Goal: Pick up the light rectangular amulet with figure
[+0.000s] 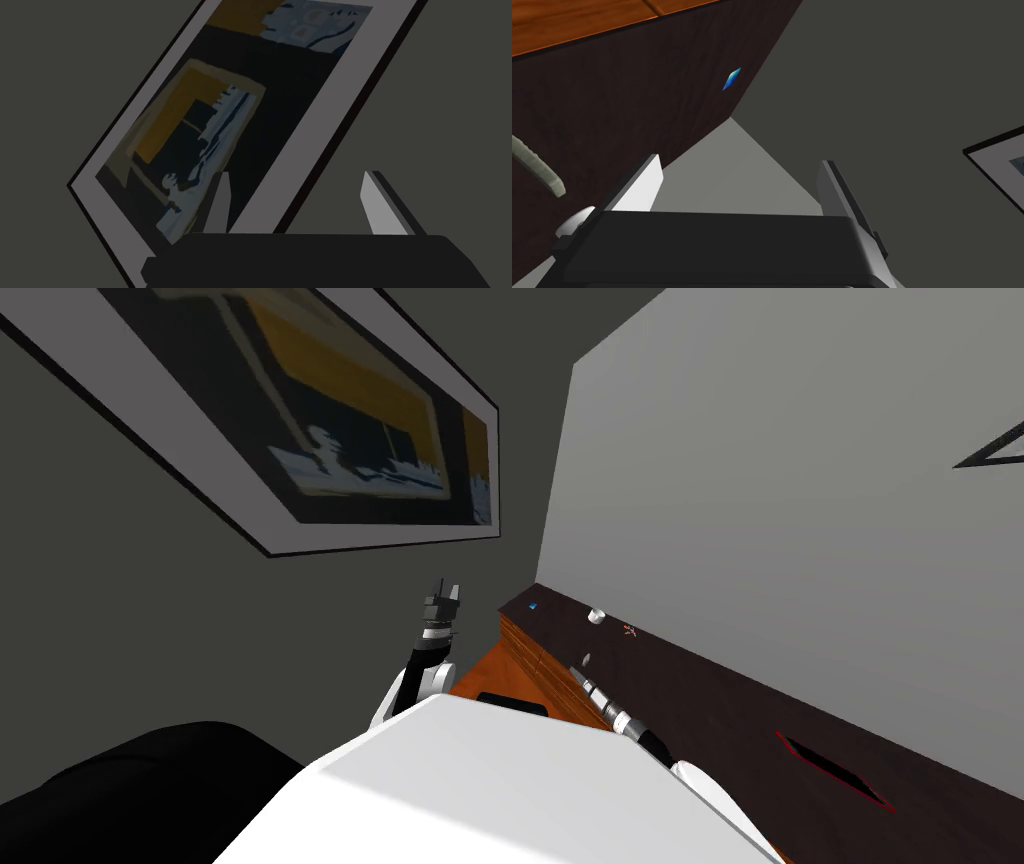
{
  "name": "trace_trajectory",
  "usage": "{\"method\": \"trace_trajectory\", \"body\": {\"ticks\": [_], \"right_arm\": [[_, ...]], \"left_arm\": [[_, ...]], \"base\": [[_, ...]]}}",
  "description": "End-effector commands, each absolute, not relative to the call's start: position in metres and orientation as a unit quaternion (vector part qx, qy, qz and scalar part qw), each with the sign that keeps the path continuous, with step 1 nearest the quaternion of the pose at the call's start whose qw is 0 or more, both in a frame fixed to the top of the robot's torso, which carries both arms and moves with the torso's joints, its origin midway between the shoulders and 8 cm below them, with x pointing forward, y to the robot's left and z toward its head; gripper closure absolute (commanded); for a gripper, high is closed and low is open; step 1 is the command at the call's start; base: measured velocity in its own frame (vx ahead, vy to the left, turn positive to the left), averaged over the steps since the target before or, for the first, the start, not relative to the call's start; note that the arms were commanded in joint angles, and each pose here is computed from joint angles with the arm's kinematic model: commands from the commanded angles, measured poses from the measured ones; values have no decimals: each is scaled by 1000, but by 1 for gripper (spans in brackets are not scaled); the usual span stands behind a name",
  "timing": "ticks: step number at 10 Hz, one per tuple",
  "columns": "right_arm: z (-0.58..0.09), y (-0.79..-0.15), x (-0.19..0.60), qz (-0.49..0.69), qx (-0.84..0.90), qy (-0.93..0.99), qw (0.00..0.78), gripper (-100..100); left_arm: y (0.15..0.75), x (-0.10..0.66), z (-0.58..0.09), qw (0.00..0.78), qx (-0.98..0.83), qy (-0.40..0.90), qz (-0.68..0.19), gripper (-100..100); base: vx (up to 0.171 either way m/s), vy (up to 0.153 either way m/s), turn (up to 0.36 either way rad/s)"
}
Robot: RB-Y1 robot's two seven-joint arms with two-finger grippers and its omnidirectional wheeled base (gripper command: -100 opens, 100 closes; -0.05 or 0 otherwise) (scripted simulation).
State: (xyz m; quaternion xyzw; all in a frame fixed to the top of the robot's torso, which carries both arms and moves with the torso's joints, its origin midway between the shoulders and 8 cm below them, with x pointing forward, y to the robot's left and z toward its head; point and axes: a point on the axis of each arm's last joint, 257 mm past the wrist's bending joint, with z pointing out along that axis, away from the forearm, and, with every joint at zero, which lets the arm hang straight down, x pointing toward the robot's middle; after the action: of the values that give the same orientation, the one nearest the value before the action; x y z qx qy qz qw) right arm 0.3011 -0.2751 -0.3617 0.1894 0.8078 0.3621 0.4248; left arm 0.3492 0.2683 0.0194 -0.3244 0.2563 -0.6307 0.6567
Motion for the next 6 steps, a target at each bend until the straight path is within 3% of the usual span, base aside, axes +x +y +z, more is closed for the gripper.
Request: {"method": "trace_trajectory", "body": {"ticks": [1, 6], "right_arm": [[-377, -279, 288, 347, 183, 824, 409, -100], [-418, -303, 256, 304, 172, 867, 354, -100]], "left_arm": [[268, 349, 19, 657, -324, 256, -631, 0], [268, 349, 19, 657, -324, 256, -631, 0]], "base": [[-23, -42, 202], [-14, -31, 236]]}}
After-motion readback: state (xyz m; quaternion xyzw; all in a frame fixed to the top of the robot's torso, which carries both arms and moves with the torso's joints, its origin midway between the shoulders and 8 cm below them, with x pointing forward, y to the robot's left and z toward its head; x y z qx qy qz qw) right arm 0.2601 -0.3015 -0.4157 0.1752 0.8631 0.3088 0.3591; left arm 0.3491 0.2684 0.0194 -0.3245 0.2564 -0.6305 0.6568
